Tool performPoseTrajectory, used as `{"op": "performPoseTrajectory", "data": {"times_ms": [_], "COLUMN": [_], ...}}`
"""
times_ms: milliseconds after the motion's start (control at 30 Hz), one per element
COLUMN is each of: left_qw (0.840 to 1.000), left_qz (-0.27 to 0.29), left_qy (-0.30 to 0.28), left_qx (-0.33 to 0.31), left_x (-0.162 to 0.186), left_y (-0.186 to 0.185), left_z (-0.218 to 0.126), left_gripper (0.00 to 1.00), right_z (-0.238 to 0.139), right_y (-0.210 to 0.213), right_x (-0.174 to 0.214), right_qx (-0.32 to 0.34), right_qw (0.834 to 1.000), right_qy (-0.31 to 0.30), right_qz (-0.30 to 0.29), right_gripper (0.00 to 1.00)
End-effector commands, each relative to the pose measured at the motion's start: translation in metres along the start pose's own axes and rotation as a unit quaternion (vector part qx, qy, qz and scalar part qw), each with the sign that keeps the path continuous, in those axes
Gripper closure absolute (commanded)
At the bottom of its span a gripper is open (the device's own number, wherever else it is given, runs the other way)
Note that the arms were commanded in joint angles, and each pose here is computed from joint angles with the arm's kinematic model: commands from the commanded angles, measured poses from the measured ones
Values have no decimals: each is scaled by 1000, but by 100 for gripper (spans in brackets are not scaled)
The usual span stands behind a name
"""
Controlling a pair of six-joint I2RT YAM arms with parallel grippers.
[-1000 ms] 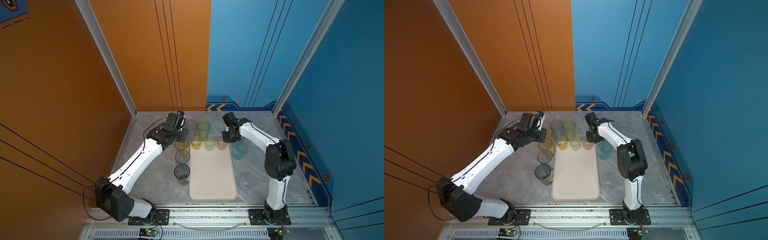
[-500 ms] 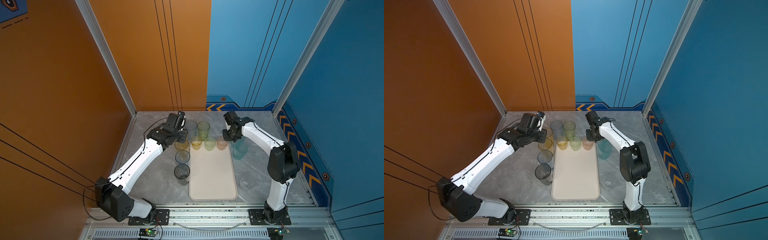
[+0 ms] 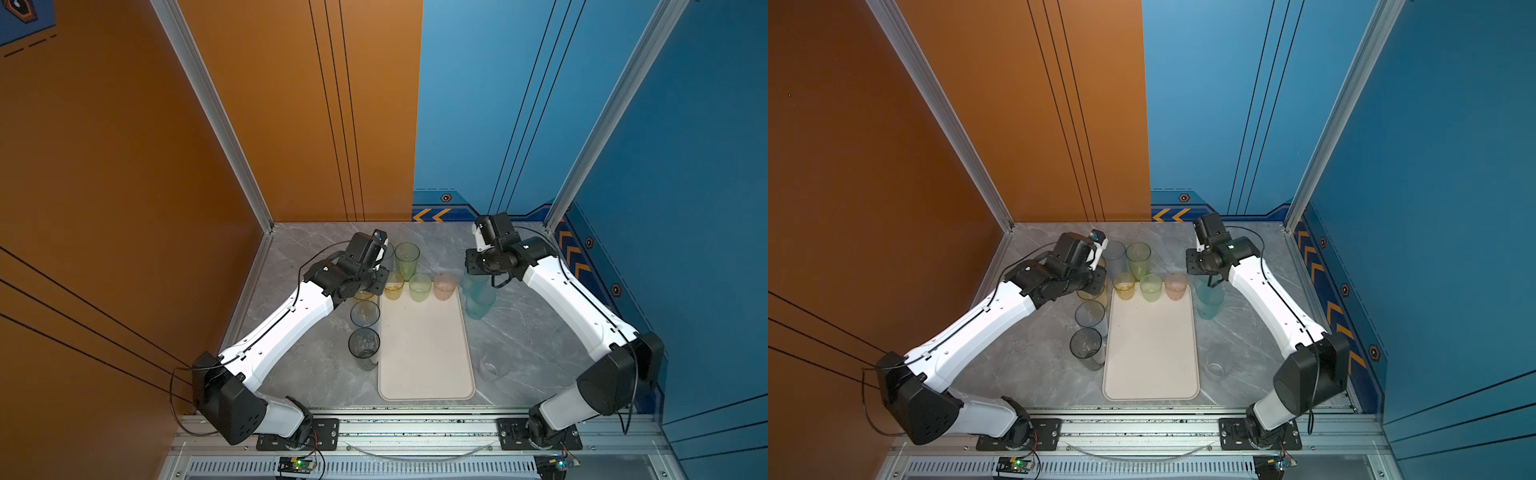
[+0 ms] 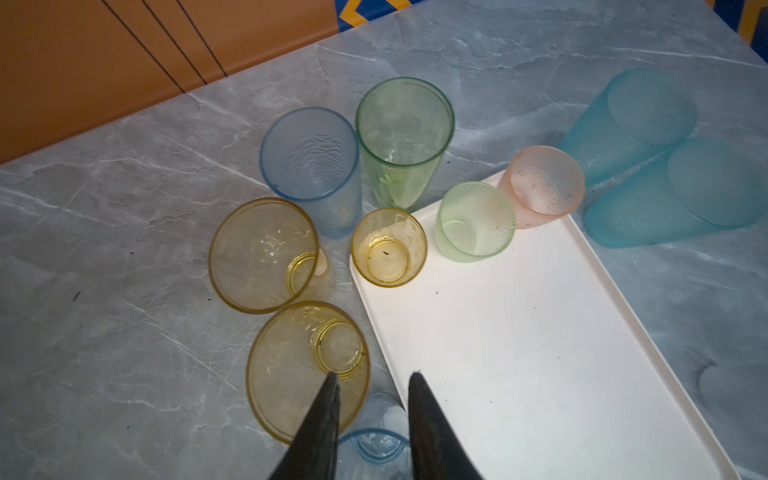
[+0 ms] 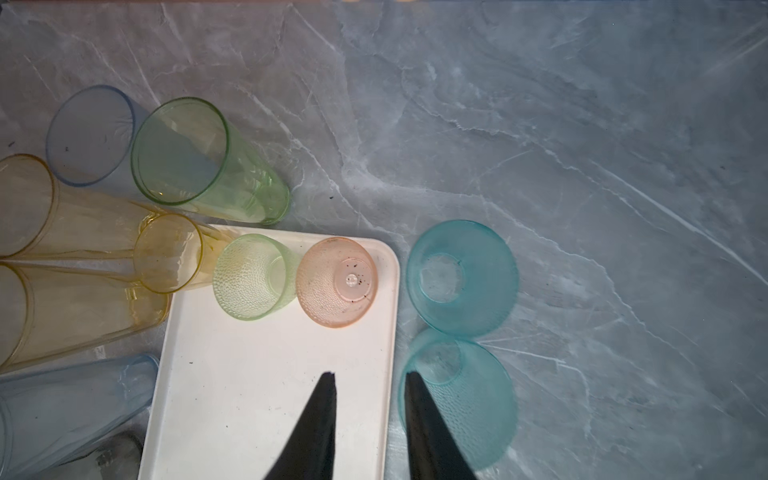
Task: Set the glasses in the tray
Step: 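Grasp the clear frosted glass with left gripper while right arm moves toward teal glasses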
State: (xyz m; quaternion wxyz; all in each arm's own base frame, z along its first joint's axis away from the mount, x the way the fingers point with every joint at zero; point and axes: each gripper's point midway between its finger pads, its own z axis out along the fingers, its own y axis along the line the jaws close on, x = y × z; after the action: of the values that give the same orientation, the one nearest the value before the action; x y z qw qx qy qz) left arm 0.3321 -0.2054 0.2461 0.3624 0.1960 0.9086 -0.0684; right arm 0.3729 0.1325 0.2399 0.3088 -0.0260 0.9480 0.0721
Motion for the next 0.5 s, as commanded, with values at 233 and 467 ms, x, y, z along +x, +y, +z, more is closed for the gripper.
{"op": "performPoseTrajectory", "data": {"times_ms": [233,467], "left_qw": [980,954], "left_qz": [82,144], "left_qy": [38,88], "left_qx": [178,250], "left_x": [20,46], "left_y": [-139,-246], "left_z": [-20,-6], "left_gripper": [80,79], "right_z": [-21,-19], "right_y": [-84,-116], "right_x": [85,101], "right_qx": [74,67], "right_qw": [989,980], "right_qy": [62,67], "right_qz": [108,175], "right_gripper": [64,63]}}
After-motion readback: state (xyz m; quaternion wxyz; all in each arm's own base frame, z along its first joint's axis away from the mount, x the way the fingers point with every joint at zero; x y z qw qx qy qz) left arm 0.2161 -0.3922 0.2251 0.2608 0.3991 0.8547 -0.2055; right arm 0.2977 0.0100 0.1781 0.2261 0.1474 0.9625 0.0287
